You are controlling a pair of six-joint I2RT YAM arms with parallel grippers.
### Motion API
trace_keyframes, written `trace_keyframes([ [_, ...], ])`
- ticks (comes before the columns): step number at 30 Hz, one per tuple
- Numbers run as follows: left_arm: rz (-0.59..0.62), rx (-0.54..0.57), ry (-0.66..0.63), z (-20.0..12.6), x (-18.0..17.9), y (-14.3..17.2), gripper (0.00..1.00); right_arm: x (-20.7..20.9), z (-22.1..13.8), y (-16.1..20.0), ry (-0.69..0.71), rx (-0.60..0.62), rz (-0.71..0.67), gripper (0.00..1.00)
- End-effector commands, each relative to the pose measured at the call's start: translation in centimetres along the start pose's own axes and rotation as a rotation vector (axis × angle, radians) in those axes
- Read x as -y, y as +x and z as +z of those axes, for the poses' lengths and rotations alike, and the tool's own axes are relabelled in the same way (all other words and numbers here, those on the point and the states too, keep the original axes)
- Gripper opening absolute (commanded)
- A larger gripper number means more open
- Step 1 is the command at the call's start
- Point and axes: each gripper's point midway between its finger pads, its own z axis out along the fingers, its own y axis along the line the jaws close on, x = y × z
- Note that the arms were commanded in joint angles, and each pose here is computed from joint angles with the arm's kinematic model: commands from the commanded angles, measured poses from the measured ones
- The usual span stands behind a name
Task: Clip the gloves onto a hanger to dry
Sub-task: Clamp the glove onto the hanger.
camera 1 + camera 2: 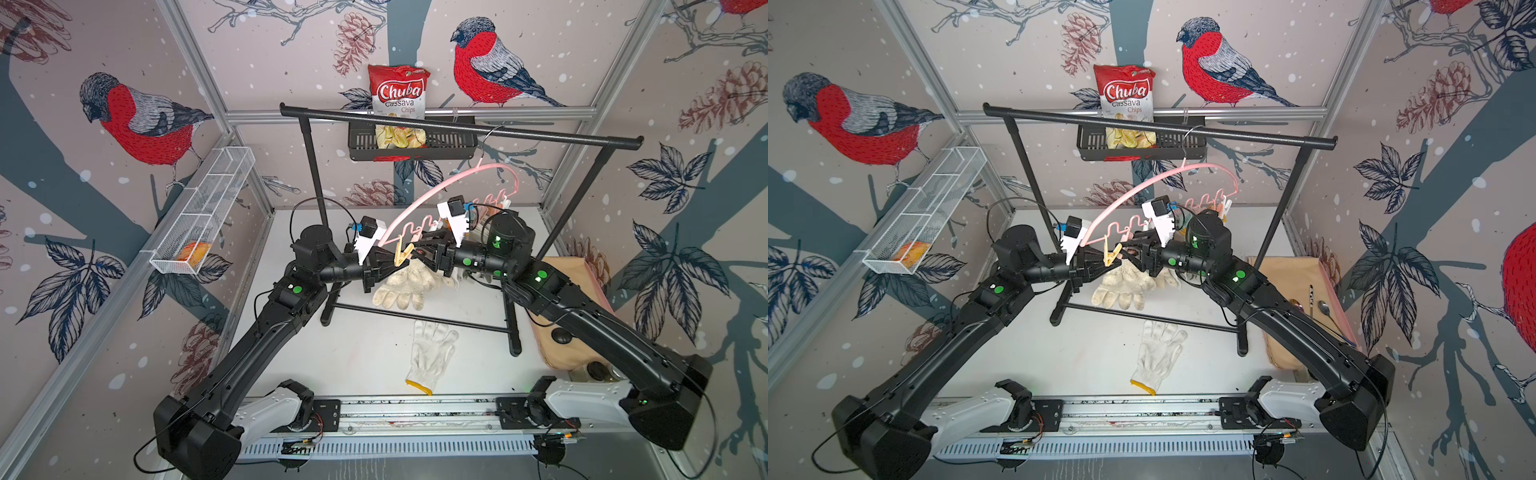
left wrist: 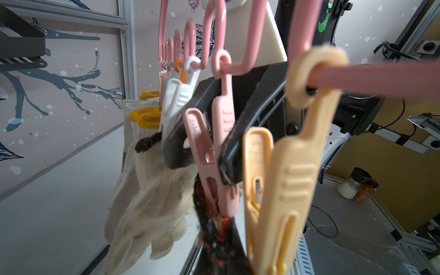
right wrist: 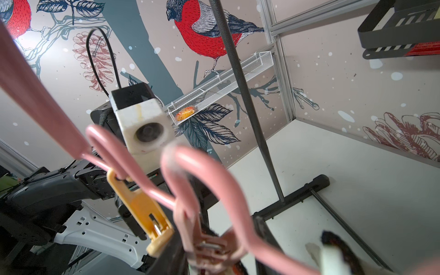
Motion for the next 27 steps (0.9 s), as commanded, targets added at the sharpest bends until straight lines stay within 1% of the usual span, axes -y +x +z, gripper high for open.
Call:
trace_keyframes([
  [1,0.069,0.037,-0.002,-0.2,0.2,-1.3,0.06,0.1,-0.1,-0.4,0.014,0.006,-0.02,0.47],
  [3,0.074,0.04,-0.009,-0.2,0.2,-1.4,0.09,0.1,-0.2,-0.5,0.016,0.009,-0.021,0.48],
  [6,0.074,0.04,-0.007,-0.2,0.2,-1.4,0.1,0.1,-0.3,-0.6,0.019,0.015,-0.023,0.49],
  [10,0.072,0.038,0.0,-0.2,0.3,-1.3,0.08,0.2,-0.4,-0.8,0.026,0.023,-0.022,0.5],
  [13,0.071,0.038,-0.004,-0.2,0.2,-1.3,0.07,0.2,-0.5,-1.3,0.032,0.04,-0.023,0.53],
  [18,0.074,0.041,-0.011,-0.2,0.1,-1.4,0.07,0.4,-0.9,-2.1,0.054,0.074,-0.025,0.57],
  [19,0.075,0.043,-0.015,-0.2,0.1,-1.5,0.08,0.4,-1.0,-2.2,0.056,0.078,-0.024,0.57],
  [21,0.077,0.047,-0.032,-0.3,-0.2,-1.6,0.16,0.4,-1.2,-2.4,0.062,0.085,-0.025,0.58],
  [24,0.079,0.063,-0.087,-0.5,-0.8,-1.9,0.38,0.5,-1.2,-2.2,0.068,0.079,-0.026,0.58],
  [25,0.085,0.073,-0.105,-0.7,-1.0,-2.0,0.43,0.5,-1.3,-2.2,0.071,0.078,-0.026,0.59],
  [27,0.1,0.091,-0.133,-1.0,-1.1,-2.3,0.5,0.6,-1.4,-2.1,0.078,0.075,-0.025,0.59],
])
